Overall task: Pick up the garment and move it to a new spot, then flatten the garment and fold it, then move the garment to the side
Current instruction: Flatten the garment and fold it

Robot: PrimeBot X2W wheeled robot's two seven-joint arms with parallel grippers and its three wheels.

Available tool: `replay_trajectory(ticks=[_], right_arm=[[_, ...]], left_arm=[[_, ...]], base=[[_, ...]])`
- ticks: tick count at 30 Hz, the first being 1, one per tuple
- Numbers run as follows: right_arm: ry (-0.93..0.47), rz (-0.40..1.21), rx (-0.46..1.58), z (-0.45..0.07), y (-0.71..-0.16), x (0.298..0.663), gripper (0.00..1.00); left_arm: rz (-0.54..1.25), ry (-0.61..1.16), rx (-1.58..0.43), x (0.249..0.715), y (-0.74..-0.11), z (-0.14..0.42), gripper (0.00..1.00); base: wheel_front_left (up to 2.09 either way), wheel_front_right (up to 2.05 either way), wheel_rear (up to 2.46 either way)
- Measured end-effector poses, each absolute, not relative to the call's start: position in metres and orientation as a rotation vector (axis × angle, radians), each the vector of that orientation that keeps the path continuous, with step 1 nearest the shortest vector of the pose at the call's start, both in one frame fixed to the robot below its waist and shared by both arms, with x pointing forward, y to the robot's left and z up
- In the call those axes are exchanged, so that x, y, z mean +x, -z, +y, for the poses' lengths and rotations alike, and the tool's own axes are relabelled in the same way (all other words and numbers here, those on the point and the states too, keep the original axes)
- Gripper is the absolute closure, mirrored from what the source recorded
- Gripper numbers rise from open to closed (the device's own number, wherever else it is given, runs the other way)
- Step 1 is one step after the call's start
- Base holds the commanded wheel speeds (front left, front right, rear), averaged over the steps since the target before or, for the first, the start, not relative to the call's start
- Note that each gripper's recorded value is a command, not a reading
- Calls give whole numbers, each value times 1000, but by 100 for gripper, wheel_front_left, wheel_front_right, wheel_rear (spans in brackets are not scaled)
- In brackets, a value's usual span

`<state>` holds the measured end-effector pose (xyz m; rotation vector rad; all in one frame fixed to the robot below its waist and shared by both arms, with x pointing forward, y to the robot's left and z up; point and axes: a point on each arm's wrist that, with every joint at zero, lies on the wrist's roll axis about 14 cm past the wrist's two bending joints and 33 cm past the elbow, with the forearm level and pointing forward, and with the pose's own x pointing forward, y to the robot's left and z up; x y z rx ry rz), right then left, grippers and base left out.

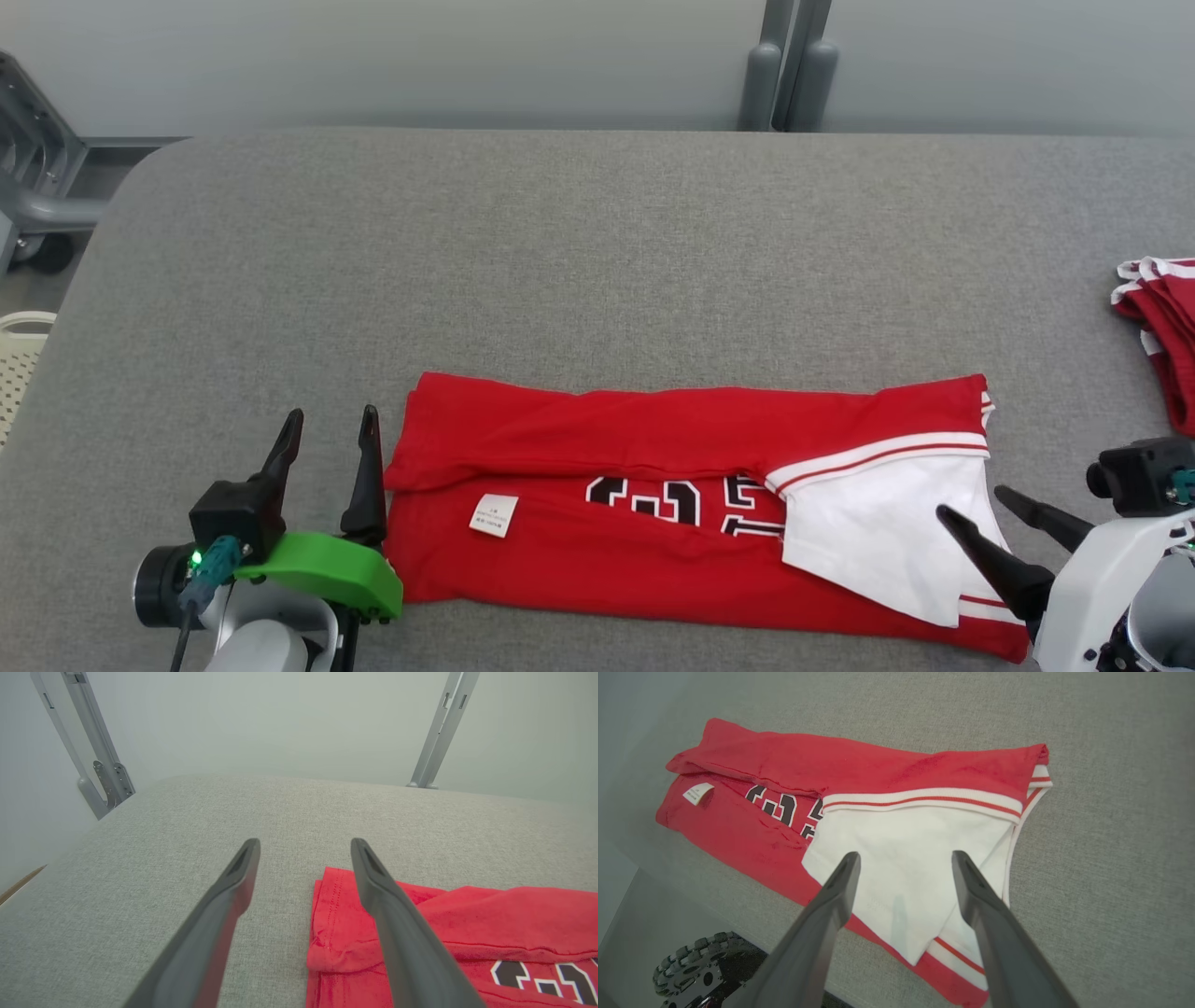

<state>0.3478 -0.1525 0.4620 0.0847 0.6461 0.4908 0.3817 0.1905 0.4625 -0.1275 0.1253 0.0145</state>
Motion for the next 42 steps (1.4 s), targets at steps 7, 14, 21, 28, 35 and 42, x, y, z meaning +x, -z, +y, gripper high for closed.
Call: replay_trajectory(ticks=[7,14,21,28,35,42], right_arm=[[-387,349,177,-146,-490,364,0],[-309,195,284,-137,-496,360,0],[-244,28,297,-137,-511,359,0],[-178,-51,258,-149,-512,356,0],[-189,-6,173,-142,-496,351,0],[-172,-7,181,-143,-495,353,0]], left_arm=[[-13,-54,-170,366,-502,197,0],[-67,-63,-219,344,-513,199,0],[-63,-18,-222,328,-508,200,0],[-43,11,-155,317,-500,201,0],[-40,15,-131,324,-500,204,0],[-9,28,-129,332,-494,203,0]], base=[[0,0,0],[0,0,0],[0,0,0],[0,0,0],[0,0,0],[0,0,0]])
